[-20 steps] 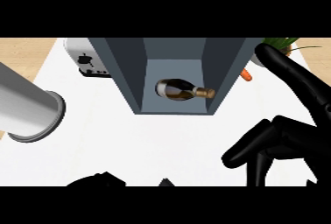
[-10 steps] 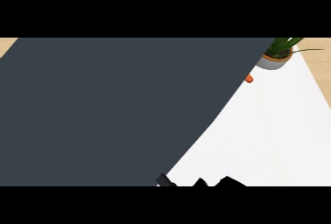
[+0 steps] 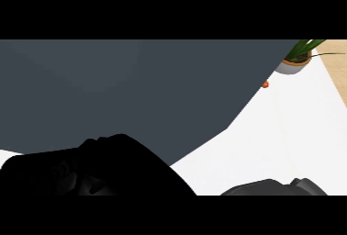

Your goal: Pick up the wine, place it into the cabinet and close the cabinet

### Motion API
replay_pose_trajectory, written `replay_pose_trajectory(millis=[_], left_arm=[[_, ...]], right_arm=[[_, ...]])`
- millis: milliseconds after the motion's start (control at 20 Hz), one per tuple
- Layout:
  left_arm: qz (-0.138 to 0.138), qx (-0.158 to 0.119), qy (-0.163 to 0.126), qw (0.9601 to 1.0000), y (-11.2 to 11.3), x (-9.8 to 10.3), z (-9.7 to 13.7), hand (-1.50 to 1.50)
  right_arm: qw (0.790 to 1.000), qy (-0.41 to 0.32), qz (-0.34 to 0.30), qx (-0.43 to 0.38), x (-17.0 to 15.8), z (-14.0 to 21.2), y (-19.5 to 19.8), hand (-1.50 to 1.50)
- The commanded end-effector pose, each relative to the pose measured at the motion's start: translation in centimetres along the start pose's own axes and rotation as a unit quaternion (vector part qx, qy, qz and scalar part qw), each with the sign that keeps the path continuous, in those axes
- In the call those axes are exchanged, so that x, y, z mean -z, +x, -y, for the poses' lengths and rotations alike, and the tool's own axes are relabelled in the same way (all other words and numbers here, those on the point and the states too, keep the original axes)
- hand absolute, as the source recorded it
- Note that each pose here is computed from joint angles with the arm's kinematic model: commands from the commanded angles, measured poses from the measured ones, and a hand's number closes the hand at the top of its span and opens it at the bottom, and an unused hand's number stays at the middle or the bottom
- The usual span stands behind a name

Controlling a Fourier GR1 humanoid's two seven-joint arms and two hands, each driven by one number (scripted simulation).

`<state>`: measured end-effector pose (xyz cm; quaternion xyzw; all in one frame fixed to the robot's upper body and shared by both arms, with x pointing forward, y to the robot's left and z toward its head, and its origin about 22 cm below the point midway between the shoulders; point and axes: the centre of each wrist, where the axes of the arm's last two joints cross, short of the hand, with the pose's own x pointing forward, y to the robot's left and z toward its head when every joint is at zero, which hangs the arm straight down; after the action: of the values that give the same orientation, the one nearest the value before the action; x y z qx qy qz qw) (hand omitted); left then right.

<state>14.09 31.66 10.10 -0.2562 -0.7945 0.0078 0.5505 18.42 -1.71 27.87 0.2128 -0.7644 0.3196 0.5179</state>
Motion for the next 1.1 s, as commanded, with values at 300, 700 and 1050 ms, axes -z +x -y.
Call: replay_pose_trajectory(millis=[300, 700, 1050], left_arm=[[0.000, -0.011, -0.024, 0.9997, 2.8, 0.2, -3.7, 1.50], [0.006, 0.001, -0.012, 0.9999, 4.7, 0.1, -5.1, 1.50], [0.018, 0.011, -0.013, 0.9997, 5.3, 1.1, -4.9, 1.50]], right_arm=[[0.995, -0.100, -0.024, -0.019, 9.8, 2.0, -3.0, 1.50], [0.985, -0.159, -0.066, -0.027, 14.1, 6.1, -7.1, 1.50], [0.977, -0.178, -0.097, -0.067, 12.6, 10.1, -13.2, 1.50]])
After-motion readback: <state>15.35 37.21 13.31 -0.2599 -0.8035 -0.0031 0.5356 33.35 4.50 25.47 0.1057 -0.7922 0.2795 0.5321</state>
